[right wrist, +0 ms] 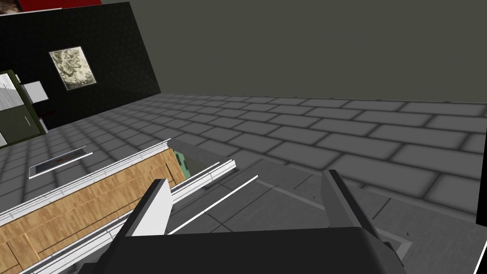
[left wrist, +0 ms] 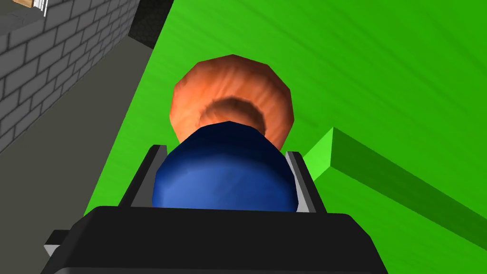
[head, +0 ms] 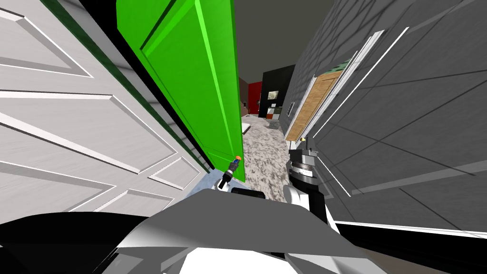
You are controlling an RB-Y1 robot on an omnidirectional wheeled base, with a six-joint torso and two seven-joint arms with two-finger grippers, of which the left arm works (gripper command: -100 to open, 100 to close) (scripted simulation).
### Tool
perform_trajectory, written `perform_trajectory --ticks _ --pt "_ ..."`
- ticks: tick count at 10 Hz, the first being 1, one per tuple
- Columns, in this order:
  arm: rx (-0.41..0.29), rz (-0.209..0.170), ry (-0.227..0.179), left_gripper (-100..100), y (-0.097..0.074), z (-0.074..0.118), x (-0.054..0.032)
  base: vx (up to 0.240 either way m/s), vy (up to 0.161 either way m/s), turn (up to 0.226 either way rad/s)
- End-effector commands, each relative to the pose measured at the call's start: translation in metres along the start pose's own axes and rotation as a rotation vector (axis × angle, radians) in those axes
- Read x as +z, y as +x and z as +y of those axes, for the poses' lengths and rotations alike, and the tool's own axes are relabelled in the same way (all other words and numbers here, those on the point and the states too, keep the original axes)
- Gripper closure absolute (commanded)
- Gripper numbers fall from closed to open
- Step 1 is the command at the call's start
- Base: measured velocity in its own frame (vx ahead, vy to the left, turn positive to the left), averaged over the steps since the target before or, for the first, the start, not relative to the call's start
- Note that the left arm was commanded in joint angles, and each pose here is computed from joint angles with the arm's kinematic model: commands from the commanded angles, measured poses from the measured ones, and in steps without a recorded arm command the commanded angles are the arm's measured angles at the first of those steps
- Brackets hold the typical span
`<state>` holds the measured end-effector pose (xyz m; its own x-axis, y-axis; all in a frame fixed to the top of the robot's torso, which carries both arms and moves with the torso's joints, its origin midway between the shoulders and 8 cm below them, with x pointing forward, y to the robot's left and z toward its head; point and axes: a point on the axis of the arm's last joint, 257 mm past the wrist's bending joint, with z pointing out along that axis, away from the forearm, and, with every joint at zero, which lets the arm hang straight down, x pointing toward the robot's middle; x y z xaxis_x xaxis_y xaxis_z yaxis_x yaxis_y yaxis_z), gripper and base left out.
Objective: Push the door open
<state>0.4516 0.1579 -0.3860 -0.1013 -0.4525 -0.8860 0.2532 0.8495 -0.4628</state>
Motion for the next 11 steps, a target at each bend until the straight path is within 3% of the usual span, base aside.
perform_trajectory --ticks 1,3,6,11 --pt "-0.033 -0.024 -0.008 100 -0.011 0.006 0.0023 0.04 -0.01 -0.008" --pt "-0.119 -0.045 -0.025 100 -0.017 0.013 0.002 0.042 -0.009 -0.051" --pt "-0.132 -0.045 -0.025 100 -0.017 0.013 0.002 0.015 -0.001 -0.004" --pt "-0.325 -0.096 -0.056 100 -0.03 0.028 0.0011 0.042 -0.004 -0.04"
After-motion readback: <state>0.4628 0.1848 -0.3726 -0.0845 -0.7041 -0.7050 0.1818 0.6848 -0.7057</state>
